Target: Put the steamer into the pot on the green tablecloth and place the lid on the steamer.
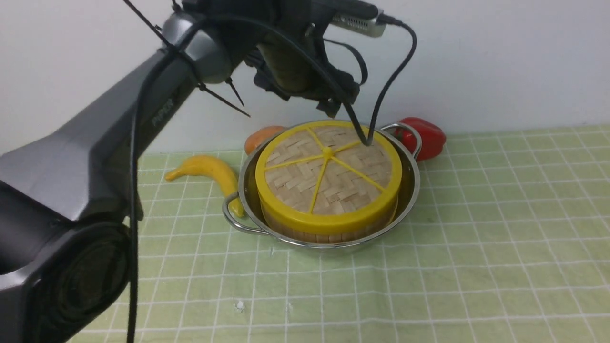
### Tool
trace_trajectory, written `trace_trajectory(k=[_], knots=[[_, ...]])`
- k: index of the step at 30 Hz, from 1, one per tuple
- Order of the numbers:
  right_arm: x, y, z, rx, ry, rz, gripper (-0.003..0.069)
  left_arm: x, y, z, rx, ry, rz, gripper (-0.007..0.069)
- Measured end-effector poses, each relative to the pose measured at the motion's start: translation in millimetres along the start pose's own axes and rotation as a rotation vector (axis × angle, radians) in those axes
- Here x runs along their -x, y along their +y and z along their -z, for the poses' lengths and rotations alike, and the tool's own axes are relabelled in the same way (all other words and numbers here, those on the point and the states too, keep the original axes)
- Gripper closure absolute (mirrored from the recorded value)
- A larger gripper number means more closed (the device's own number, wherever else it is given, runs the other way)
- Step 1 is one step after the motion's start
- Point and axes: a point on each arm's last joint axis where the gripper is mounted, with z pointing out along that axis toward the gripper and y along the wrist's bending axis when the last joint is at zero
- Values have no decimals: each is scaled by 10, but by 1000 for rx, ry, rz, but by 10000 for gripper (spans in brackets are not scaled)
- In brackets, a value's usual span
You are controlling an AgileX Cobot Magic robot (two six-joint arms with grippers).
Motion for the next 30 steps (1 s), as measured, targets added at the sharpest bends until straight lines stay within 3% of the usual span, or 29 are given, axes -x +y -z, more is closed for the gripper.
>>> trace_trajectory(k=[6, 10, 11, 14, 16, 20, 22, 25, 30], knots=[[0, 0, 0, 0, 0, 0, 116, 45, 79, 401, 24, -75, -6, 137], [0, 0, 0, 0, 0, 0, 116, 29, 114, 969, -24, -170, 34, 358], [0, 0, 0, 0, 0, 0, 116, 24, 117, 1000, -25, -175, 35, 370], [0, 0, 0, 0, 0, 0, 116, -126, 207, 1624, -12, -263, 45, 596], [0, 0, 0, 0, 0, 0, 116, -265, 280, 1980, 23, -312, 45, 637], [0, 0, 0, 0, 0, 0, 116, -526, 391, 2410, 99, -362, 39, 648], [0, 0, 0, 0, 0, 0, 116, -848, 477, 2729, 168, -385, 40, 648], [0, 0, 0, 0, 0, 0, 116, -1231, 513, 2852, 208, -360, 58, 648], [0, 0, 0, 0, 0, 0, 116, -1778, 473, 2779, 191, -286, 121, 648]])
